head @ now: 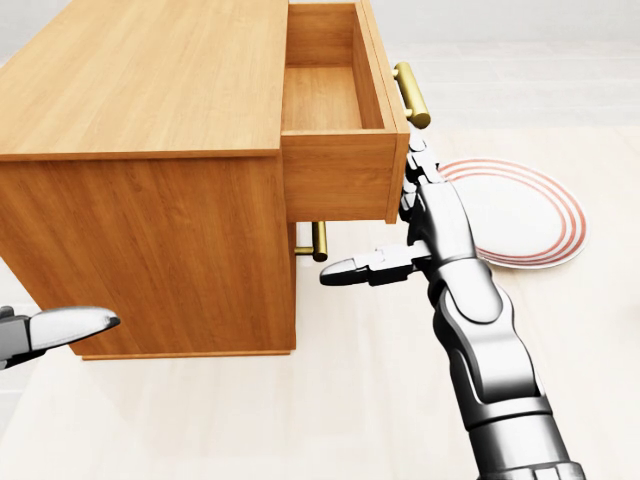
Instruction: Close the top drawer of the cabinet.
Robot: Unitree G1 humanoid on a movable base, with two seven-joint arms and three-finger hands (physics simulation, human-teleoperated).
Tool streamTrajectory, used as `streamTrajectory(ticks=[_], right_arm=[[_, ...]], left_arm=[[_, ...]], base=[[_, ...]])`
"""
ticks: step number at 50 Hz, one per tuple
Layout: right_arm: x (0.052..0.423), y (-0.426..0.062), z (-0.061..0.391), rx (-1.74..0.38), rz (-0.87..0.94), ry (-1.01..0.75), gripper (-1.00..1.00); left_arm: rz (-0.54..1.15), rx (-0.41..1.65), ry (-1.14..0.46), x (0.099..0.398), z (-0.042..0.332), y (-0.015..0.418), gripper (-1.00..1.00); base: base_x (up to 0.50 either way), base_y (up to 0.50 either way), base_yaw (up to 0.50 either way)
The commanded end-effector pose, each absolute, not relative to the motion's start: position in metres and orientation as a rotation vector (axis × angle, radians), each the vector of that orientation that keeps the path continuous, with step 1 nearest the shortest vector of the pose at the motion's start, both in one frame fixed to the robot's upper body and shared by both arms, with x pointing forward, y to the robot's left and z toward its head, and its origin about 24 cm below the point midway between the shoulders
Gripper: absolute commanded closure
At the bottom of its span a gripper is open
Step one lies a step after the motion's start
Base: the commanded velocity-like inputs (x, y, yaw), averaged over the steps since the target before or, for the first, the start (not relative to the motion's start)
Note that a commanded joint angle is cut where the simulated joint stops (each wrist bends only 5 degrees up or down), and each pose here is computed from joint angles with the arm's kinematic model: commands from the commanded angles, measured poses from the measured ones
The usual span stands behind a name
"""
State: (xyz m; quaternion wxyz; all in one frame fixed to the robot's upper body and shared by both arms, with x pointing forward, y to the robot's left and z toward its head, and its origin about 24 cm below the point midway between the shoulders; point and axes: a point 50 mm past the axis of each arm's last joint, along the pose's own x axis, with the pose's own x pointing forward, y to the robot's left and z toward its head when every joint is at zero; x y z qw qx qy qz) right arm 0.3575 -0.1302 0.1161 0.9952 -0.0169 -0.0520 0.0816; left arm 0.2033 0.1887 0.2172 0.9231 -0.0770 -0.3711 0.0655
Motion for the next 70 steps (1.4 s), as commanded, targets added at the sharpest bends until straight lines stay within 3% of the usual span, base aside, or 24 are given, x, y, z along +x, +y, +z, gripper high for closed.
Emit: streamTrajectory(ticks=[1,13,70], right_arm=[[0.364,-0.126,0.123,-0.041,0.177,-0.111,-1.00],[0.357,-0.125,0.142,-0.051,0.174,-0.194,-1.00],[0.369,-0.061,0.112,-0.022,0.386,-0.086,-1.00]], left_arm=[[0.132,-0.162,-0.761,0.204,0.217,0.189,-1.00],[0.136,-0.163,-0.763,0.203,0.217,0.189,-1.00],[0.135,-0.169,-0.758,0.205,0.217,0.190,-1.00]], base=[[0.00,0.00,0.00],[0.00,0.00,0.00],[0.00,0.00,0.00]])
